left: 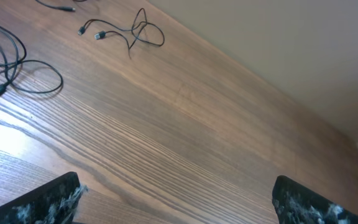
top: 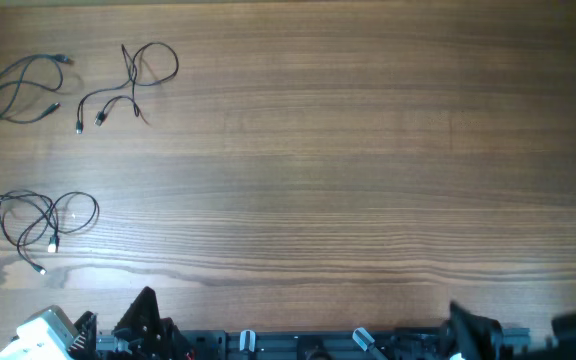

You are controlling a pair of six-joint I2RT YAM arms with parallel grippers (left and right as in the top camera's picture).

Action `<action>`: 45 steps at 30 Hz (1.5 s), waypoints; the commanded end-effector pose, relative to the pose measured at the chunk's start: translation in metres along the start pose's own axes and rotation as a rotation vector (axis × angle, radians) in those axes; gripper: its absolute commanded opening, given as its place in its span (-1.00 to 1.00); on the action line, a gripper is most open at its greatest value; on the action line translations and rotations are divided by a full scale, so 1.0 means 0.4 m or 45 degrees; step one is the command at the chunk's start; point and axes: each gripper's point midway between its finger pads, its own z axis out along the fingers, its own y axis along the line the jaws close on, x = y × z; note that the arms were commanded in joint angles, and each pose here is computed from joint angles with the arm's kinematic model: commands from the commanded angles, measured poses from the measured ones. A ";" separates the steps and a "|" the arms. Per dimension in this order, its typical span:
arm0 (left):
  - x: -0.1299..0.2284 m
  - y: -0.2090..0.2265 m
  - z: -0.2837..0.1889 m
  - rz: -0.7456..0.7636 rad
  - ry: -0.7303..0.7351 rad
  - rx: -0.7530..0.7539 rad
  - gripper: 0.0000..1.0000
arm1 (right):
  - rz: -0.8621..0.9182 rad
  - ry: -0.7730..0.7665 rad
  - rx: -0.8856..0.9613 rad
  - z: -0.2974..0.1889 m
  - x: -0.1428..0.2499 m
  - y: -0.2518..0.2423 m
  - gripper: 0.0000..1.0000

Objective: Untangle cables

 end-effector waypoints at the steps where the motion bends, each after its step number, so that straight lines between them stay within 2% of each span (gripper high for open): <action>1: -0.001 0.003 -0.005 0.008 -0.020 -0.005 1.00 | -0.297 -0.053 -0.007 -0.041 -0.054 0.033 1.00; 8: 0.010 0.004 -0.034 0.017 -0.088 0.029 1.00 | -0.445 -0.135 0.005 -0.102 -0.122 0.072 0.99; 11: 0.021 0.006 -0.058 0.024 -0.146 0.059 1.00 | -0.543 -0.129 0.096 -0.139 -0.144 0.069 0.99; 16: 0.036 0.009 -0.087 0.033 -0.216 0.094 1.00 | -0.529 -0.116 0.135 -0.153 -0.176 0.057 1.00; 24: 0.068 0.019 -0.137 0.051 -0.339 0.160 0.99 | -0.541 -0.095 0.120 -0.146 -0.166 0.066 0.99; 28: 0.074 0.019 -0.144 0.060 -0.329 0.194 1.00 | -0.564 -0.154 -0.070 -0.143 -0.171 0.136 0.99; 37: 0.075 0.021 -0.147 0.090 -0.287 0.266 1.00 | -0.551 -0.113 0.016 -0.139 -0.159 0.104 0.99; 39: 0.080 0.013 -0.148 0.094 -0.273 0.291 1.00 | -0.530 -0.072 0.073 -0.132 -0.127 0.080 0.99; 45: 0.093 0.007 -0.147 0.098 -0.243 0.312 1.00 | -0.284 0.281 0.155 -0.079 0.193 0.016 0.99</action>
